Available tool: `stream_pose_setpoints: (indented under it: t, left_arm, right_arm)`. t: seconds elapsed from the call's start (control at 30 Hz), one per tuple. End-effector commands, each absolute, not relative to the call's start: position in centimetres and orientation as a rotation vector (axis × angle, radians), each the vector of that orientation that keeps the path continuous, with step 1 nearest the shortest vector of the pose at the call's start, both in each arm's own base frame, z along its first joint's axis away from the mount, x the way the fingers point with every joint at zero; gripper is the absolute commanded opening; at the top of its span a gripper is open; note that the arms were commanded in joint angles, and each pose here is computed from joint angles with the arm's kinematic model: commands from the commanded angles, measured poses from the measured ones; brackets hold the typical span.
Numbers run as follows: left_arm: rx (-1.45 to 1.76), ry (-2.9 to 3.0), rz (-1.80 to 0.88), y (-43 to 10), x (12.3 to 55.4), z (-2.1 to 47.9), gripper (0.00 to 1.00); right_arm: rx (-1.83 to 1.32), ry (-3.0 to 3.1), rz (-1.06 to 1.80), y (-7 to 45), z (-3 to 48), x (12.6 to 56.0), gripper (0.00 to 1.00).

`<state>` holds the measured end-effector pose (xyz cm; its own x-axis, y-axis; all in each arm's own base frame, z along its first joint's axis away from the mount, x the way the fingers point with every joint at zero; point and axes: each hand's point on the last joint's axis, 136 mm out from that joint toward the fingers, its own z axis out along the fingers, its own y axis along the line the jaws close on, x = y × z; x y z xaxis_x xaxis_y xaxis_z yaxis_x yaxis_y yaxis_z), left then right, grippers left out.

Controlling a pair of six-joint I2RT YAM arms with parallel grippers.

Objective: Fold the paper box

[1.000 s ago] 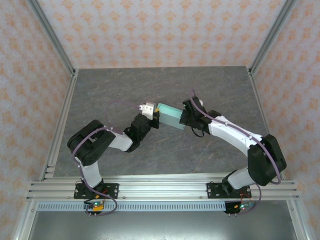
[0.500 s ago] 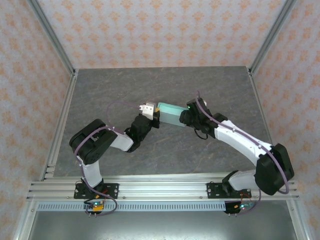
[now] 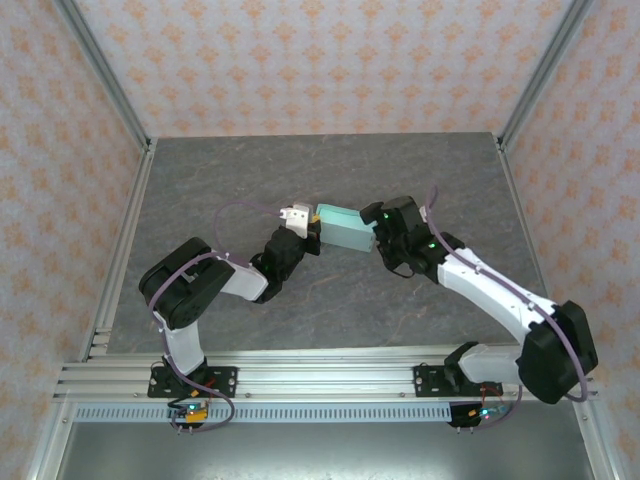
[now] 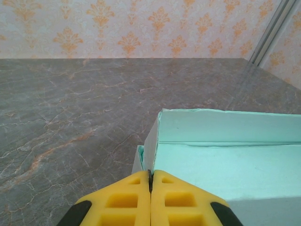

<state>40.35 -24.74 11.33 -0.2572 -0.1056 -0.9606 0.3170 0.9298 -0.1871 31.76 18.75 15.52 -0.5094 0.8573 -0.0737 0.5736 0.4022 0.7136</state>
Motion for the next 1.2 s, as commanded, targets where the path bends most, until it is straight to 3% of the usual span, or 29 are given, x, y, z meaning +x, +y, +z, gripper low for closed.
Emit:
stream_pose_setpoints:
  t: [0.0,0.3,0.73,0.97,1.17]
  left_arm:
    - [0.248,2.110,-0.226,-22.4,37.2,1.7,0.06]
    - [0.244,2.104,-0.229,-22.6,37.5,1.8,0.06]
    - [0.229,2.099,-0.236,-22.8,37.7,2.0,0.06]
    - [0.217,2.097,-0.238,-22.7,37.8,2.1,0.06]
    - [0.225,2.098,-0.244,-22.8,37.7,2.1,0.06]
  right_arm:
    - [1.562,2.083,1.105,20.6,14.5,33.7,0.99]
    - [1.662,2.063,1.171,22.8,13.2,36.3,0.96]
    - [1.683,2.003,1.070,20.0,15.9,34.6,1.00]
    - [1.723,2.026,1.183,23.0,14.1,36.8,1.00]
    - [1.673,2.044,1.152,23.5,13.8,38.0,0.91]
